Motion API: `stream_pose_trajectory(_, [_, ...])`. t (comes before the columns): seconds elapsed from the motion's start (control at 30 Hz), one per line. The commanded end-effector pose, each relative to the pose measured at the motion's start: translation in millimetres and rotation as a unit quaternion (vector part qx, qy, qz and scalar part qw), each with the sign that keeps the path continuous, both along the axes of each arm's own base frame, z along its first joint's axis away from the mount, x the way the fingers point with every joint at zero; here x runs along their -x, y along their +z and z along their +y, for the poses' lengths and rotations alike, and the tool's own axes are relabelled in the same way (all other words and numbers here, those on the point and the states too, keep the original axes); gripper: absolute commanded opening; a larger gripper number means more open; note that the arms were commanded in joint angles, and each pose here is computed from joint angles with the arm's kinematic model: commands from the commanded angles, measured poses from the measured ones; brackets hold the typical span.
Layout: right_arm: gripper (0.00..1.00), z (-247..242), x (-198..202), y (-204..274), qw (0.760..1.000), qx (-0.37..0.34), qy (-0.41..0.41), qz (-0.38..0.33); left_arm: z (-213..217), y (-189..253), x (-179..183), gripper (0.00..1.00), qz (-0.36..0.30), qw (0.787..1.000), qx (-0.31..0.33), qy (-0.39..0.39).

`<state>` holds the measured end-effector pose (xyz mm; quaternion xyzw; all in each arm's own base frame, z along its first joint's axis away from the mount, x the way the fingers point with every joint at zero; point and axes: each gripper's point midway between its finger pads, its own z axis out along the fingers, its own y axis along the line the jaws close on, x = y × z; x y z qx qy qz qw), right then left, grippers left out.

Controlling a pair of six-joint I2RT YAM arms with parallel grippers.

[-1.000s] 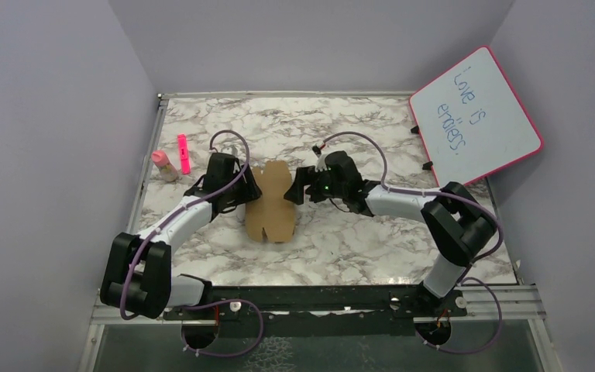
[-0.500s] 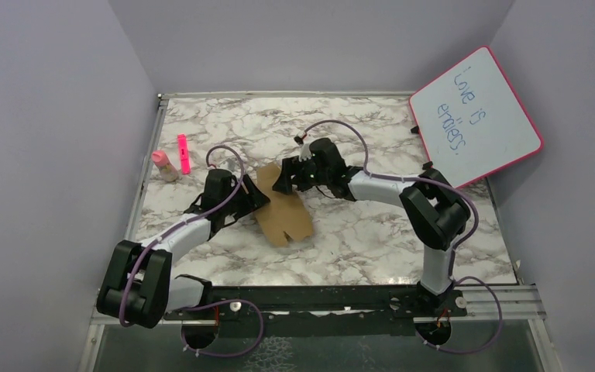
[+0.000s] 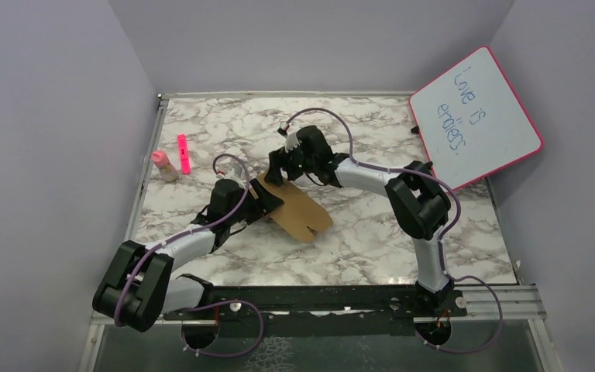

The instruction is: Fold the paper box

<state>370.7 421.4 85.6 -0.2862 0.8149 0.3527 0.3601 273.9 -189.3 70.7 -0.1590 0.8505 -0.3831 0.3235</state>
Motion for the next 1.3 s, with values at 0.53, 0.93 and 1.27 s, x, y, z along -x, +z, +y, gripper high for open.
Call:
stream_pose_trajectory(0.53, [0.96, -122.6, 27.3, 30.1, 0.976, 0.054, -0.209, -0.024, 59.0, 48.4, -5.9, 0.90, -0.085, 0.981, -0.148, 0.088])
stream_pose_trajectory(0.93, [1.00, -186.1, 96.9, 13.6, 0.941, -0.033, -0.326, 0.082, 61.2, 82.3, -43.9, 0.94, -0.102, 0.986, -0.106, 0.077])
stream_pose_trajectory(1.27, [1.00, -165.0, 126.5, 13.1, 0.914, -0.182, -0.312, 0.182, 36.9, 79.9, -62.8, 0.95, -0.101, 0.994, -0.005, 0.045])
